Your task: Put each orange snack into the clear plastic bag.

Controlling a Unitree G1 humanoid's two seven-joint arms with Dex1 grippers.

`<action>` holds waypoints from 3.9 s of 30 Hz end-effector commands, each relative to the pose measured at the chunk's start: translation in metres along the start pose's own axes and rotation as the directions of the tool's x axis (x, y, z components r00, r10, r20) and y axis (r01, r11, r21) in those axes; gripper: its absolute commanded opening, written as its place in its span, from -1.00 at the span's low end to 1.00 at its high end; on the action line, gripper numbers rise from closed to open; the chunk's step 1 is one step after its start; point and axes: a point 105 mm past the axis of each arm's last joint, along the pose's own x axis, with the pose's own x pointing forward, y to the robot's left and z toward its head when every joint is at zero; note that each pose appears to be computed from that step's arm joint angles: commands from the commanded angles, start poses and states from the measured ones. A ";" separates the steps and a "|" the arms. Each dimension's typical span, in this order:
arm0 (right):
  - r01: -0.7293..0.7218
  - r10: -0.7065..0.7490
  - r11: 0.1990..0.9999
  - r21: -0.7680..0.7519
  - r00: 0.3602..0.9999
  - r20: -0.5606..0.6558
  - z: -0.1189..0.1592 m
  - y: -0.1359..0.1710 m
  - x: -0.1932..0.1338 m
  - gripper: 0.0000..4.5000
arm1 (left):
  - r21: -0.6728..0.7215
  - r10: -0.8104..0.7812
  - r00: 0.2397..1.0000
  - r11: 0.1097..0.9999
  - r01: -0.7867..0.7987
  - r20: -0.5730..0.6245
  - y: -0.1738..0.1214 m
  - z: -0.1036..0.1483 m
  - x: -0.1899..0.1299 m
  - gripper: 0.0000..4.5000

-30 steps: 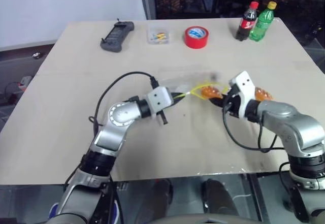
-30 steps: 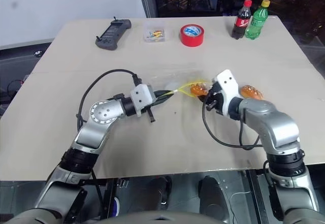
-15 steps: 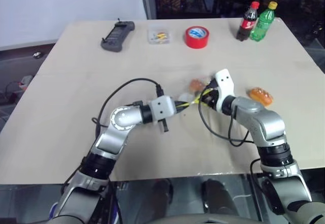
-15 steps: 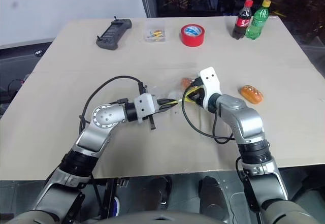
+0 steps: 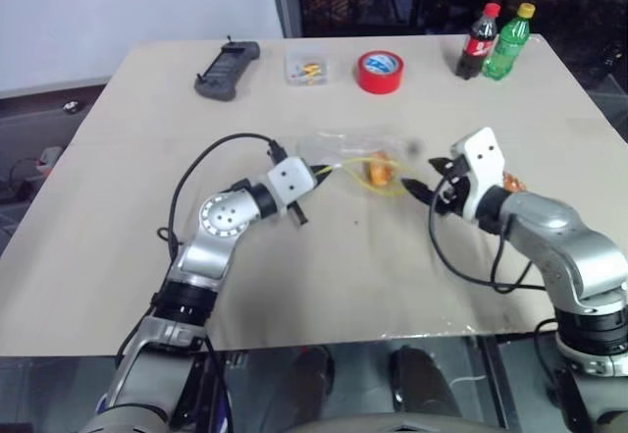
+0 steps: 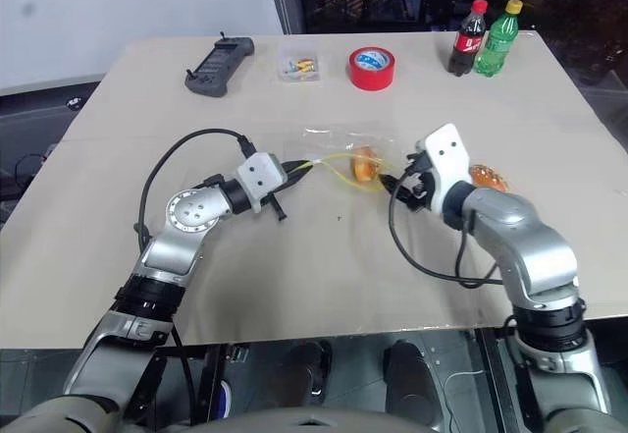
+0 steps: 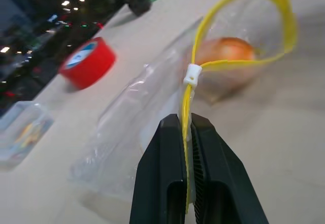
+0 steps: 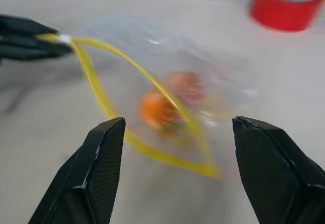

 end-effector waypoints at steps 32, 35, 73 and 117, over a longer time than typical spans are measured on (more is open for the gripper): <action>-0.173 0.156 0.963 0.208 0.983 0.094 0.020 0.046 0.010 -0.74 | -0.050 0.032 0.999 0.998 -0.030 0.038 0.012 0.020 0.001 -1.00; -0.164 0.149 0.960 0.229 0.985 0.082 0.019 0.065 0.032 -0.74 | -0.057 0.028 0.998 0.998 -0.025 0.057 0.010 0.024 0.001 -1.00; -0.312 0.361 0.918 -0.243 0.913 0.191 0.029 0.081 0.053 0.77 | -0.268 0.132 0.991 0.955 -0.126 0.006 0.014 0.004 -0.039 -1.00; 0.073 -0.060 0.684 -0.726 0.997 0.044 0.018 -0.043 0.029 -0.99 | 0.039 0.208 0.968 0.976 -0.215 0.142 0.038 0.047 -0.007 -1.00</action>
